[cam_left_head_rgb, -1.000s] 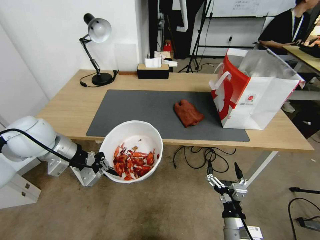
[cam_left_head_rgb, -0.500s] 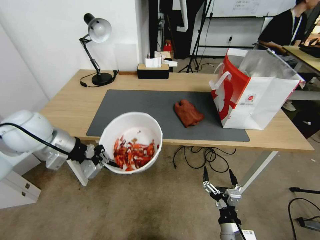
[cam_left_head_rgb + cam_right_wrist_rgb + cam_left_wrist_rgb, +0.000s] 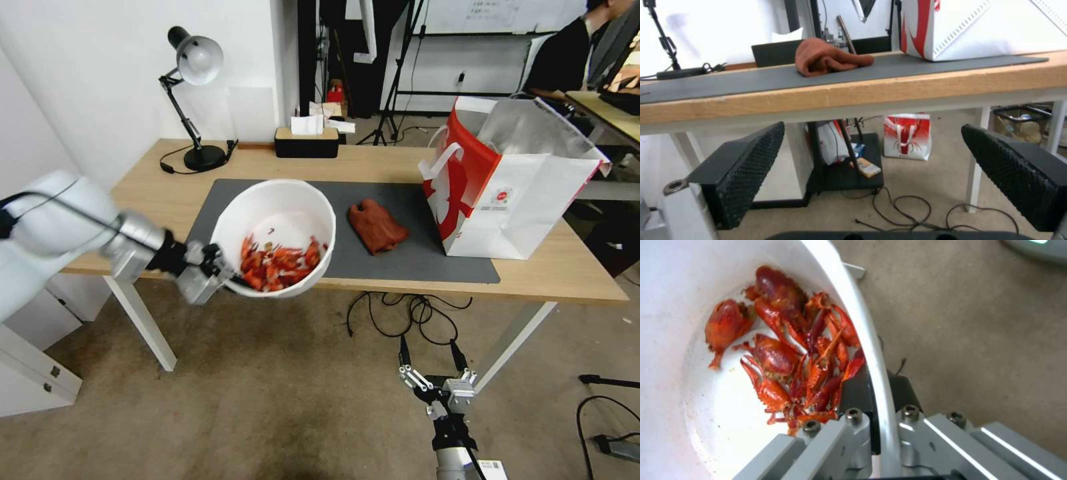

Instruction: Sweep shrimp from table into container with towel, then put container into takeout bag.

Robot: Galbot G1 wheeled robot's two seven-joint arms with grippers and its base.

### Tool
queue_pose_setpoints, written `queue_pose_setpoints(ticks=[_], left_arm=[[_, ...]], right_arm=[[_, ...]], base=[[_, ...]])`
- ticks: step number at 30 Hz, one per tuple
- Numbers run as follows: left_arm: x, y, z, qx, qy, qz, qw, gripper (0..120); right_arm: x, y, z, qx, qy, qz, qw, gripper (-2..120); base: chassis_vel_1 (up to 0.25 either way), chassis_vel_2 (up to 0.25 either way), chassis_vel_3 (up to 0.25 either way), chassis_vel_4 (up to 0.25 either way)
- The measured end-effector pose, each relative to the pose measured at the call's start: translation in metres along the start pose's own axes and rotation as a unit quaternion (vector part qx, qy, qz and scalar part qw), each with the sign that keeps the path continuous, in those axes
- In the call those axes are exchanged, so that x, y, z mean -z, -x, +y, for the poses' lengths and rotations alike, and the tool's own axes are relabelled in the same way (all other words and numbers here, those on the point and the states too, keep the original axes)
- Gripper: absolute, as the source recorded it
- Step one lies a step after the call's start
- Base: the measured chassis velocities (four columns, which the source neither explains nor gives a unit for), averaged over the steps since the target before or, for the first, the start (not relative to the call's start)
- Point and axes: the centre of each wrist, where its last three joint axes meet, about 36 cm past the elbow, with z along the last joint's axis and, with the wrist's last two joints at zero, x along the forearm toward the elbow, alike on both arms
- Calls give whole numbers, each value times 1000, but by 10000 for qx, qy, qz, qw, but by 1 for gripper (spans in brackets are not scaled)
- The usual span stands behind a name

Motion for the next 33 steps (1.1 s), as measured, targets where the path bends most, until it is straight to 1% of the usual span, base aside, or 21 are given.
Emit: queue_pose_setpoints(ticks=[2, 3, 5, 6, 9, 10, 13, 14, 17, 18, 20, 21, 22, 24, 25, 26, 29, 30, 31, 32, 33], left_arm=[[-9, 7, 18, -5, 73, -36, 10000, 0], [-9, 7, 18, -5, 73, -36, 10000, 0], [-21, 13, 36, 54, 70, -54, 9999, 0], [-21, 13, 36, 54, 70, -54, 9999, 0], [-41, 18, 56, 263, -77, -65, 9996, 0], [-41, 18, 56, 263, -77, -65, 9996, 0], [-58, 20, 75, 509, -267, -74, 9983, 0], [-58, 20, 75, 509, -267, -74, 9983, 0], [-68, 28, 106, 734, -271, -106, 9969, 0], [-68, 28, 106, 734, -271, -106, 9969, 0], [-72, 38, 132, 883, -242, -153, 9957, 0], [-72, 38, 132, 883, -242, -153, 9957, 0], [-73, 42, 143, 949, -242, -173, 9950, 0], [-76, 54, 172, 1134, -250, -225, 9930, 0], [-77, 57, 181, 1185, -254, -240, 9923, 0], [-77, 57, 181, 1185, -254, -240, 9923, 0], [-80, 66, 213, 1356, -318, -248, 9899, 0], [-80, 66, 213, 1356, -318, -248, 9899, 0], [-81, 67, 223, 1403, -331, -248, 9892, 0], [-81, 69, 238, 1466, -330, -257, 9883, 0], [-81, 69, 238, 1466, -330, -257, 9883, 0]], right_arm=[[0, 1, 3, 4, -12, -27, 10000, 100], [0, 1, 3, 4, -12, -27, 10000, 100], [0, 3, 8, -16, -2, -60, 10000, 100], [0, 3, 8, -16, -2, -60, 10000, 100], [-1, 5, 12, -57, 27, -71, 10000, 100], [-1, 5, 12, -57, 27, -71, 10000, 100], [-1, 6, 14, -84, 40, -87, 9999, 100], [-1, 6, 14, -84, 40, -87, 9999, 100], [-2, 8, 15, -111, 54, -81, 9999, 100], [-2, 8, 15, -111, 54, -81, 9999, 100], [-4, 9, 17, -118, 68, -73, 9999, 100], [-4, 9, 17, -118, 68, -73, 9999, 100], [-4, 9, 18, -120, 71, -71, 9999, 100], [-6, 9, 19, -118, 77, -53, 9999, 100], [-7, 9, 19, -115, 76, -45, 9999, 100], [-7, 9, 19, -115, 76, -45, 9999, 100], [-8, 9, 19, -97, 59, -15, 9999, 100], [-8, 9, 19, -97, 59, -15, 9999, 100], [-8, 9, 18, -83, 47, -1, 10000, 100], [-8, 9, 17, -61, 32, 15, 10000, 100], [-8, 9, 17, -61, 32, 15, 10000, 100]], base=[[0, 0, 0, 0], [0, 0, 0, 0], [0, 0, 0, 0], [0, 0, 0, 0], [0, 0, 0, 0], [0, 0, 0, 0], [0, 0, 0, 0], [0, 0, 0, 0], [0, 0, 0, 0], [0, 0, 0, 0], [0, 0, 0, 0], [0, 0, 0, 0], [0, 0, 0, 0], [0, 0, 0, 0], [0, 0, 0, 0], [0, 0, 0, 0], [0, 0, 0, 0], [0, 0, 0, 0], [0, 0, 0, 0], [0, 0, 0, 0], [0, 0, 0, 0]])
